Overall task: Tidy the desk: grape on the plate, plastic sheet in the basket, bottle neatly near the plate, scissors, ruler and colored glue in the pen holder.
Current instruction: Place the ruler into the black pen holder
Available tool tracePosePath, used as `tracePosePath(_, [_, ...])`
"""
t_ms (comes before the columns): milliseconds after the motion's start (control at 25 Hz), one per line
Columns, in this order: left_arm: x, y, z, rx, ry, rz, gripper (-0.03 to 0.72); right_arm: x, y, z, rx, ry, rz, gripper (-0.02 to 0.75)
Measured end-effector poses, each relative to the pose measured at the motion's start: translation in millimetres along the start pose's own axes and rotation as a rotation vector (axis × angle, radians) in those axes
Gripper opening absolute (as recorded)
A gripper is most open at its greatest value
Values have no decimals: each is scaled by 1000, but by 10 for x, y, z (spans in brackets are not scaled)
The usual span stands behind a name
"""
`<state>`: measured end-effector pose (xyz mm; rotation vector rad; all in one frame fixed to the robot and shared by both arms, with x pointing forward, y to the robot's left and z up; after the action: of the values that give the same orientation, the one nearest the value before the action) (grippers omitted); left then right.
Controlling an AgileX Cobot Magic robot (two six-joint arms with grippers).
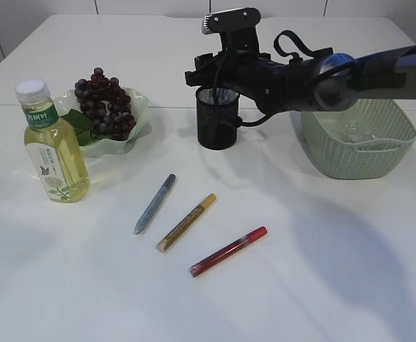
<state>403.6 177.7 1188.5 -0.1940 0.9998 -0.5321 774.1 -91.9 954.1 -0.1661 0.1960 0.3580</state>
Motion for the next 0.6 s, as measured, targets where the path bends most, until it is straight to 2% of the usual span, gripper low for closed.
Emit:
tracePosePath(240, [0,0,0,0,0,0,307,-73,-1,81,13,63,17,414])
tracePosePath(600, [0,0,0,0,0,0,307,-728,-54,938,70,178,84,416])
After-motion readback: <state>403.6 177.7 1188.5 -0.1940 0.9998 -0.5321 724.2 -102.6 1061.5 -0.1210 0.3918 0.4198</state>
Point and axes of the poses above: a point on each arm's last joint axis where the gripper is mounted, x pointing out along that axis toward the gripper, y along the wrist's bending axis when the last joint is at zero, z = x × y, the point moved 3 cm from there along x, pointing out along that axis toward the gripper, and after that the axes turned 4 degrees about -x, right-handed, at the moved point
